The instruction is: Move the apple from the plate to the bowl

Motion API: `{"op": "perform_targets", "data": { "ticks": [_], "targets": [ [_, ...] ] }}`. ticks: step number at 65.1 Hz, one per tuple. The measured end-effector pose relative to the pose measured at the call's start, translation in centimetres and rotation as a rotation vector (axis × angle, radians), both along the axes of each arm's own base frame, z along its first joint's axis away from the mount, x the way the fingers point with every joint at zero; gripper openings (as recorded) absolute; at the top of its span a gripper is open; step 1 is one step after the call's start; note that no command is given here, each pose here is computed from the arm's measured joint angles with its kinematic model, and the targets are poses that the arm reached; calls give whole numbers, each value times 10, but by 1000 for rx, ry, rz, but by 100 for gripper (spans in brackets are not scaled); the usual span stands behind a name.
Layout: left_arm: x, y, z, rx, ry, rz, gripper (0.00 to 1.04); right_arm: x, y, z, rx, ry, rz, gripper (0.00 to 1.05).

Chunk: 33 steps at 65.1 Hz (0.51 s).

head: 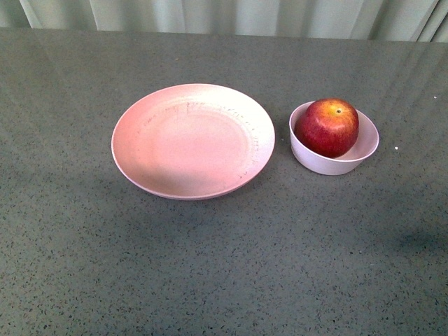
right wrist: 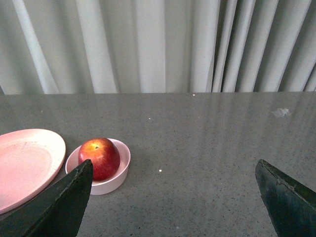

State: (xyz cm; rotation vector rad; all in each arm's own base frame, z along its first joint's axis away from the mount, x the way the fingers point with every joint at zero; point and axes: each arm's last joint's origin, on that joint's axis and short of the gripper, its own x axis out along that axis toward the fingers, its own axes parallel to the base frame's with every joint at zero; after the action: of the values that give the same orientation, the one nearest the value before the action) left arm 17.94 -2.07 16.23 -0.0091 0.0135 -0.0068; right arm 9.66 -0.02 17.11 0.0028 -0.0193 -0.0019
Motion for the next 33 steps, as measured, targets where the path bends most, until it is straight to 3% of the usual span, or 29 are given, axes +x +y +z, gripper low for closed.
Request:
{"op": "perform_targets", "data": {
  "ticks": [33],
  "targets": [
    [-38, 20, 3, 1, -5, 3, 2, 0, 0, 0, 0, 0, 0, 96]
  ]
}}
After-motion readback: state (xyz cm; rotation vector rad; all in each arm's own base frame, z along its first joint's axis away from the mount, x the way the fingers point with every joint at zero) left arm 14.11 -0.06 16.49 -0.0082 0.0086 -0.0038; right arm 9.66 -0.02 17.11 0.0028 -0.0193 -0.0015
